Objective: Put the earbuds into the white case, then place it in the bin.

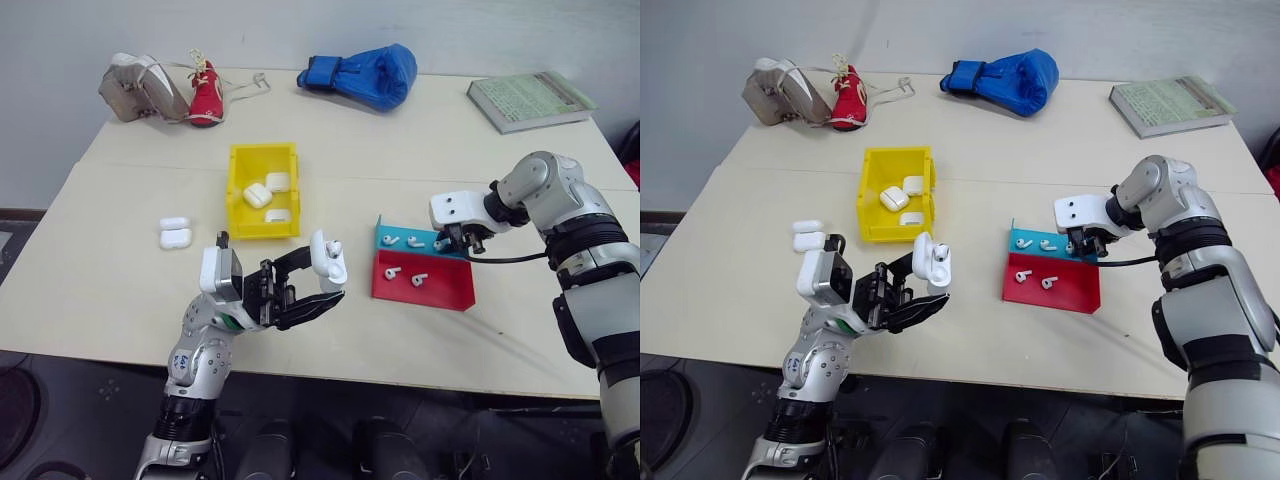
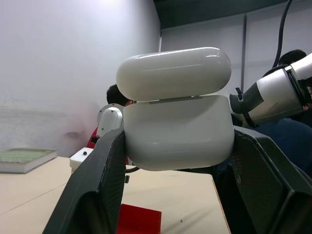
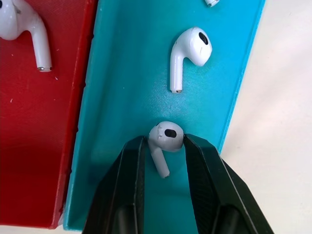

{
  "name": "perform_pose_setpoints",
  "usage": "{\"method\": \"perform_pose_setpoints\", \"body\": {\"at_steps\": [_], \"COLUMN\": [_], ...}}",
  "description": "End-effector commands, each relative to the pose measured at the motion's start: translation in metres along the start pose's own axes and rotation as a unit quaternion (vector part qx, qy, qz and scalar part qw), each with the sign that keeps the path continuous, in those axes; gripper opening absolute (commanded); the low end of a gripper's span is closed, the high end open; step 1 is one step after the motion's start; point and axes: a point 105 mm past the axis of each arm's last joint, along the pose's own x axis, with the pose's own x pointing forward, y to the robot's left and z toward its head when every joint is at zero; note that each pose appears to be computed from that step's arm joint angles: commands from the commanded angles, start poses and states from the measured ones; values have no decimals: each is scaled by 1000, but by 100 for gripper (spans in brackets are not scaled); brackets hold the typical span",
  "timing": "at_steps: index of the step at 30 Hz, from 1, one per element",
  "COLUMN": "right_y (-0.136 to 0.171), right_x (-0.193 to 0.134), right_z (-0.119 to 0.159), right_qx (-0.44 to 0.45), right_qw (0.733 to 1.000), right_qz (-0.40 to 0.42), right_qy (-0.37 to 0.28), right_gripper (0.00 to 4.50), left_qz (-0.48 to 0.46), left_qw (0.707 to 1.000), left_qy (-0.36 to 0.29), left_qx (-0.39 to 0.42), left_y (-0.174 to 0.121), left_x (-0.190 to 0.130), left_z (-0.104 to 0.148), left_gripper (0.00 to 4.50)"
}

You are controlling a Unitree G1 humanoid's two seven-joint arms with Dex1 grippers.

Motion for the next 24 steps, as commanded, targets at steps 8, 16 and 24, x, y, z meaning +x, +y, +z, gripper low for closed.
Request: {"method": "perform_pose_setpoints", "body": {"at_steps": [8,16,24], "right_y": [-4,21,83], "right_x": [-21,-97,-145], "right_z": [2,40,121], "right_qx": [31,110,233], "right_qw": [998,918,694], "right_qz": [-28,-69,18], "right_qy": [-54,-376,-681], "right_gripper": [47,47,47], "left_qz": [-18,-29,-39], "left_qw": [1000,999,998], "left_qy": [-12,-25,-46], "left_qx": [18,17,3], "left_y": [-4,2,10], "left_x": [6,12,23], "left_z": [9,11,11], "left_gripper": [276,276,276]}}
